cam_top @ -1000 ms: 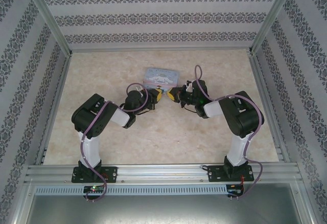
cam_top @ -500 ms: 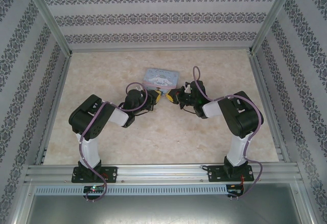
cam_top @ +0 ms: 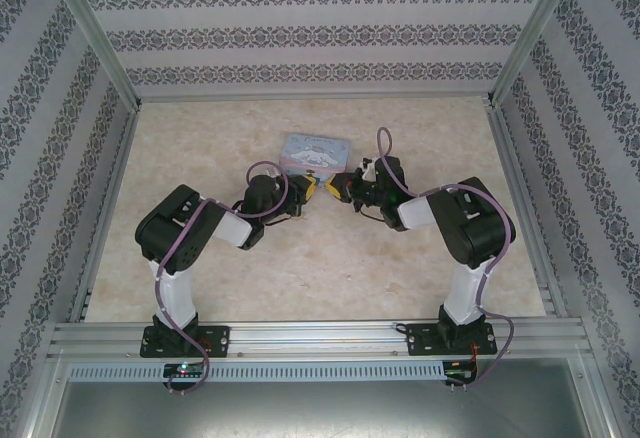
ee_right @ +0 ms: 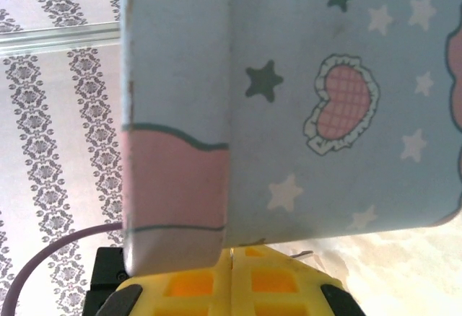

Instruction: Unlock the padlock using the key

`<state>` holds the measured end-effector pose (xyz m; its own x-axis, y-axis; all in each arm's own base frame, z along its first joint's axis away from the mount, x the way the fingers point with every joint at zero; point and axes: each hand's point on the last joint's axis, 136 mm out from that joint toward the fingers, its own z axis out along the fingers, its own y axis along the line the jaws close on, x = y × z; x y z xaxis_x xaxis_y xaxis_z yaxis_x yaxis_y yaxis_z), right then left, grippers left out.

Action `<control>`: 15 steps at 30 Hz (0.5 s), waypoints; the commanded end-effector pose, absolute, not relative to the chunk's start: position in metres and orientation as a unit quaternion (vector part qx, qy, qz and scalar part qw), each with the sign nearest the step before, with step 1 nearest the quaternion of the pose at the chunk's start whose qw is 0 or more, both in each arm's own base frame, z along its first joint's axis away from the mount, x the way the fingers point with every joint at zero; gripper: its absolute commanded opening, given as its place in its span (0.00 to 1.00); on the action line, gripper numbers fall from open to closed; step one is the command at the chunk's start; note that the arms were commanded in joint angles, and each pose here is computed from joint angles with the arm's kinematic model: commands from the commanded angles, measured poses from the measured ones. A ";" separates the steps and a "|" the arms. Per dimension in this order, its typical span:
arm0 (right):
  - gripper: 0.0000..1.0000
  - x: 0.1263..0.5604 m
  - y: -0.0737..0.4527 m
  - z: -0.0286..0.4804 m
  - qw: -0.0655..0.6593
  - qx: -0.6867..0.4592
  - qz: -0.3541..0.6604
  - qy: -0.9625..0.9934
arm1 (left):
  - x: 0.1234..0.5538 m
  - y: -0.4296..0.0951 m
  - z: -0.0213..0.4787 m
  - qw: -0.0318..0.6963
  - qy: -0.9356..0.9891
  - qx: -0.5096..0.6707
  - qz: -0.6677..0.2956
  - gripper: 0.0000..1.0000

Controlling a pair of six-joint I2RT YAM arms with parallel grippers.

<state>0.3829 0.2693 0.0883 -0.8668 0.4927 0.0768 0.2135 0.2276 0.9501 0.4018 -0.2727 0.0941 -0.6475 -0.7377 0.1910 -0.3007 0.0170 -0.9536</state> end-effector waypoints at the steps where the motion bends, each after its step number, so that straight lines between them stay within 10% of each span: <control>1: 0.00 0.394 0.278 0.106 0.156 0.184 0.601 0.762 | 0.366 -0.318 0.140 0.118 0.675 -0.269 -0.677 0.00; 15: 0.00 0.400 0.276 0.114 0.153 0.185 0.611 0.754 | 0.363 -0.320 0.140 0.122 0.688 -0.252 -0.669 0.00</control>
